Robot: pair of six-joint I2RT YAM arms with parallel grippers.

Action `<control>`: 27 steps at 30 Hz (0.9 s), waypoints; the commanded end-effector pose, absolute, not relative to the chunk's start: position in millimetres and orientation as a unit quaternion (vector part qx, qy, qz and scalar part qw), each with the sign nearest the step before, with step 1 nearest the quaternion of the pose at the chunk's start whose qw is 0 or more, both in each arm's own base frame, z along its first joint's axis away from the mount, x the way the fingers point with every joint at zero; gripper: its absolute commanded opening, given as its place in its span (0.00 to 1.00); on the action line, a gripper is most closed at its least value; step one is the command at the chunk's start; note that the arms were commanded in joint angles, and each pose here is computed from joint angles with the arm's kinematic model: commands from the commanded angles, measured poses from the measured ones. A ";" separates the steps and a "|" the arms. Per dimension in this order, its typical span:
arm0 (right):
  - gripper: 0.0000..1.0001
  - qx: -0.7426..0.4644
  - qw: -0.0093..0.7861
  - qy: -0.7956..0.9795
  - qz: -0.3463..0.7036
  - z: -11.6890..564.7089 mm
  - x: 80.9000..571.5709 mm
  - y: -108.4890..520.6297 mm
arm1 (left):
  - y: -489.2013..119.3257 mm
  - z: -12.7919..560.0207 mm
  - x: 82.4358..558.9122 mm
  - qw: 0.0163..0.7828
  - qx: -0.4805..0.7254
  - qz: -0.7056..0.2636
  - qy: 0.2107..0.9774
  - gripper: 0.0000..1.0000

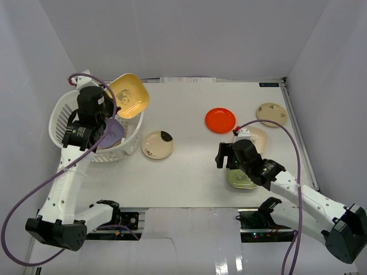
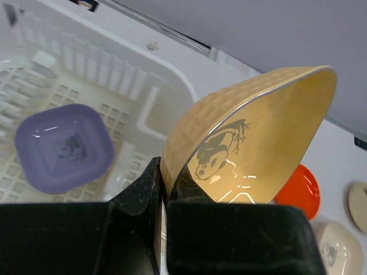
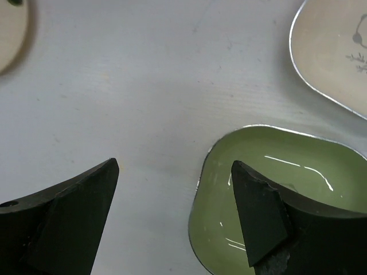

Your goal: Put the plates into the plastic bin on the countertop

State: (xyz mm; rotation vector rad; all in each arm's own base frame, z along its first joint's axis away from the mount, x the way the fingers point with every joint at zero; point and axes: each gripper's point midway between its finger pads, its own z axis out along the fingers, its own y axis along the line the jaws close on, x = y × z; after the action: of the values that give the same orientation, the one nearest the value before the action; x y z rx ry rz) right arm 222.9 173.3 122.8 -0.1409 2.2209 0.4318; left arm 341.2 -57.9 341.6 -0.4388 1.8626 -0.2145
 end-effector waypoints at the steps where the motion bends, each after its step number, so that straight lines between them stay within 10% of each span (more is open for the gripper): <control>1: 0.85 -0.039 0.398 0.909 0.115 94.7 217.8 152.0 | -13.8 331.1 347.3 0.554 -0.240 -0.081 0.793 0.02; 19: 0.66 -0.041 0.346 0.933 0.093 44.0 201.9 144.6 | 113.8 187.6 343.7 0.446 -0.452 -0.036 0.771 0.27; 22: 0.64 -0.044 0.343 0.933 0.094 42.2 202.2 146.2 | 110.0 166.7 347.7 0.419 -0.449 -0.042 0.788 0.51; 25: 0.59 -0.048 0.337 0.935 0.099 37.9 200.7 149.2 | 103.7 171.6 353.0 0.424 -0.431 -0.061 0.794 0.97; 27: 0.54 -0.050 0.333 0.936 0.101 34.0 199.3 150.2 | 95.8 185.8 357.2 0.437 -0.411 -0.085 0.796 0.98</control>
State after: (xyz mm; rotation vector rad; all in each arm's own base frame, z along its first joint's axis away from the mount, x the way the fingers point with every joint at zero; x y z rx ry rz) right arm 195.4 143.1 33.8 -0.1310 2.4648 0.2263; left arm 343.0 104.4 147.6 -1.1417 2.0463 -0.1146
